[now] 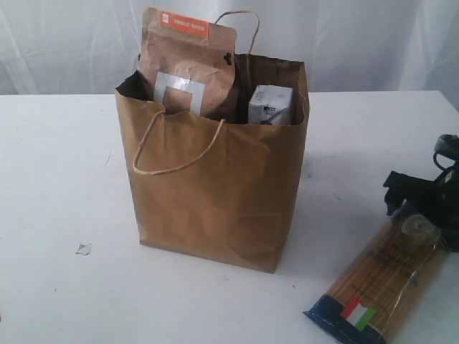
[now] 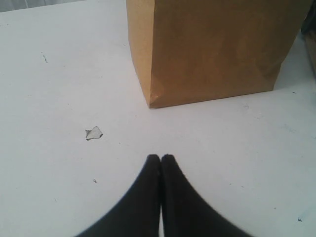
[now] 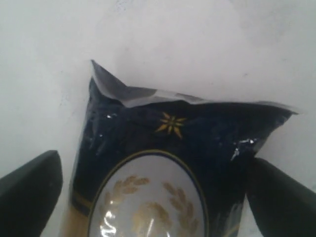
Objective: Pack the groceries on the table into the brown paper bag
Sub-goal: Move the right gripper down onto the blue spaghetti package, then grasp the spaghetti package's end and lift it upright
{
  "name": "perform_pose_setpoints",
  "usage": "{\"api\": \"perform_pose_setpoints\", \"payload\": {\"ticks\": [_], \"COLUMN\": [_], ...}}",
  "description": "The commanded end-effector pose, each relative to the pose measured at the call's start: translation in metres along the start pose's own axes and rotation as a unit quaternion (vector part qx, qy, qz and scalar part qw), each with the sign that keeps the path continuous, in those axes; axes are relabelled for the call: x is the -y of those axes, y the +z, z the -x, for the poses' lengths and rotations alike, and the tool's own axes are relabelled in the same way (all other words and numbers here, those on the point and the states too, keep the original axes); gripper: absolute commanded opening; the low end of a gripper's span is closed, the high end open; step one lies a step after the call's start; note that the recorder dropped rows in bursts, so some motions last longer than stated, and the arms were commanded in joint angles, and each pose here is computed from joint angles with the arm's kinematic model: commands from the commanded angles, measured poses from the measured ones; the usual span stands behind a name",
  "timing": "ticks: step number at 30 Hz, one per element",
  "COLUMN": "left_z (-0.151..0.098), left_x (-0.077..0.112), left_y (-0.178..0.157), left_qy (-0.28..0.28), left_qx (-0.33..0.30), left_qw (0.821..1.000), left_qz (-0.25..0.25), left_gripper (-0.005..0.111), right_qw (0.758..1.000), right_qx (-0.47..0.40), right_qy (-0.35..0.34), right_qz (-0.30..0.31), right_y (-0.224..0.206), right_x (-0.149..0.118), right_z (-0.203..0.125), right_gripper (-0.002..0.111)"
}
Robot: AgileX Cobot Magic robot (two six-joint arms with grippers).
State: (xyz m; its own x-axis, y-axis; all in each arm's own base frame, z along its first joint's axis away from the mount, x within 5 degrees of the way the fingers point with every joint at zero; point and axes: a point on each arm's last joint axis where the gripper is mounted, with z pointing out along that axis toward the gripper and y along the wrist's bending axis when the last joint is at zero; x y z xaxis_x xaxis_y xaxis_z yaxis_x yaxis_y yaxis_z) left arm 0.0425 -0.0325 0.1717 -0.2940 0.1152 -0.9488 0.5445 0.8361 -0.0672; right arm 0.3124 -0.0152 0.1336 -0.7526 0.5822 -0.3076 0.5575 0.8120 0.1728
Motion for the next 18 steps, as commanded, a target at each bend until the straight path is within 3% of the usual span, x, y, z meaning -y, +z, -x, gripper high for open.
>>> {"api": "perform_pose_setpoints", "payload": {"ticks": [1,5,9,12,16,18], "left_z": [-0.001,-0.001,-0.001,-0.001,-0.001,-0.001], "left_x": [0.0,0.0,0.0,0.0,0.0,0.0], "left_y": [0.0,0.0,0.0,0.0,0.0,0.0], "left_qy": [-0.008,-0.008,-0.008,-0.008,-0.008,-0.008], "left_qx": [0.0,0.0,0.0,0.0,0.0,0.0], "left_qw": [1.0,1.0,1.0,1.0,1.0,1.0], "left_qz": [0.0,0.0,0.0,0.0,0.0,0.0], "left_gripper": [0.0,0.0,0.0,0.0,0.0,0.0], "right_qw": [1.0,0.999,0.999,0.999,0.998,0.997], "right_qx": [-0.016,-0.027,-0.027,-0.024,-0.022,-0.014], "right_qy": [0.005,-0.002,-0.012,-0.031,-0.057,-0.072], "right_qz": [-0.013,-0.021,-0.02,-0.016,-0.012,-0.007], "right_y": [0.009,0.017,0.02,0.02,0.019,0.017], "right_x": [0.004,0.005,0.005,0.002,0.0,-0.001], "right_z": [-0.001,-0.004,-0.004,-0.005,-0.006,-0.004], "right_gripper": [0.093,0.088,0.071,0.045,0.002,0.0]}}
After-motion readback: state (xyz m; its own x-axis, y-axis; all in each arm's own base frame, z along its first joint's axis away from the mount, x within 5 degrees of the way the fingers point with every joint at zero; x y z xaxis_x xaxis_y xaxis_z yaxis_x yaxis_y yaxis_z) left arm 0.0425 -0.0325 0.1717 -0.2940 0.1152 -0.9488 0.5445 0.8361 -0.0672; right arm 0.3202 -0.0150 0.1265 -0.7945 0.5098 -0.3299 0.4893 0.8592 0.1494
